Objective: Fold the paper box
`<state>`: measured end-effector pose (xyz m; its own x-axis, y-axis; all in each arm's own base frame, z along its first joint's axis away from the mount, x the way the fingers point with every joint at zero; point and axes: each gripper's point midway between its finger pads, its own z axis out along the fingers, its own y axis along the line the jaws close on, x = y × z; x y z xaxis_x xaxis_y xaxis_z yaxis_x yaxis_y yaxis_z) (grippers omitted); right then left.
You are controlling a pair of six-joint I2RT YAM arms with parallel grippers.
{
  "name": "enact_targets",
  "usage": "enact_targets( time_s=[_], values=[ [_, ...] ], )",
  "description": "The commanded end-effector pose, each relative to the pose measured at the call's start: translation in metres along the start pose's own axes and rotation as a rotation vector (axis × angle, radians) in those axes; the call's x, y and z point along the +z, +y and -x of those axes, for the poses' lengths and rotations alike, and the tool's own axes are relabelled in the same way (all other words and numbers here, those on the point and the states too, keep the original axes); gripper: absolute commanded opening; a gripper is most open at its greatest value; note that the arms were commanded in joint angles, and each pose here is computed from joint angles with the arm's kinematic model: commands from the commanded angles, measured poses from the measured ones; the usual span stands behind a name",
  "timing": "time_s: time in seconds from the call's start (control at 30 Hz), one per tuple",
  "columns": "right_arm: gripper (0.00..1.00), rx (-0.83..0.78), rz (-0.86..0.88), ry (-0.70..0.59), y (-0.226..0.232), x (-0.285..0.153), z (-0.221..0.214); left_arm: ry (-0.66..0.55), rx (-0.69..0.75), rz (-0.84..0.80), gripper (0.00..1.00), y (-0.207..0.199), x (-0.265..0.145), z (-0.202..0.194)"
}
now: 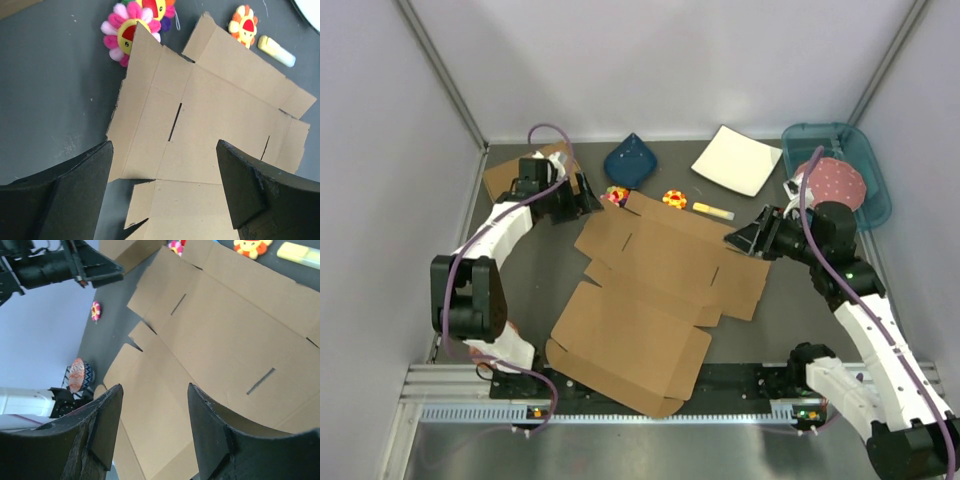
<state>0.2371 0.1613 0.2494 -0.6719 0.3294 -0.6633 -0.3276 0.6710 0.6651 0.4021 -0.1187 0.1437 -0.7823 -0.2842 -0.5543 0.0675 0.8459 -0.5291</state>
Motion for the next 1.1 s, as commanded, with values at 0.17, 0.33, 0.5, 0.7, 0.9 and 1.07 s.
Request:
enact_targets(
  time_s=[0.17, 0.33, 0.5, 0.7, 0.9, 1.07],
  values=[
    [0.55, -0.052, 0.091, -0.048, 0.018, 0.002, 0.007, 0.038, 0.087, 0.043, 0.91, 0.013, 0.023, -0.003],
    [0.55, -0.053, 0.083, -0.051, 0.015, 0.003, 0.006, 0.042, 0.136, 0.123, 0.92, 0.028, 0.036, -0.006],
    [0.55, -0.042, 0.078, -0.038, 0.013, 0.007, 0.006, 0.093, 0.120, 0.092, 0.91, 0.029, 0.051, -0.016],
    [0.55, -0.054, 0.071, -0.040, 0.015, 0.008, 0.013, 0.116, 0.132, 0.016, 0.85, 0.011, 0.061, -0.034],
    [0.54, -0.059, 0.083, -0.041, 0.022, 0.007, 0.019, 0.156, 0.130, -0.043, 0.59, -0.001, 0.069, -0.057],
    [0.54, -0.101, 0.028, -0.063, 0.021, -0.002, 0.028, 0.182, 0.120, -0.058, 0.45, -0.007, 0.068, -0.075]
  ],
)
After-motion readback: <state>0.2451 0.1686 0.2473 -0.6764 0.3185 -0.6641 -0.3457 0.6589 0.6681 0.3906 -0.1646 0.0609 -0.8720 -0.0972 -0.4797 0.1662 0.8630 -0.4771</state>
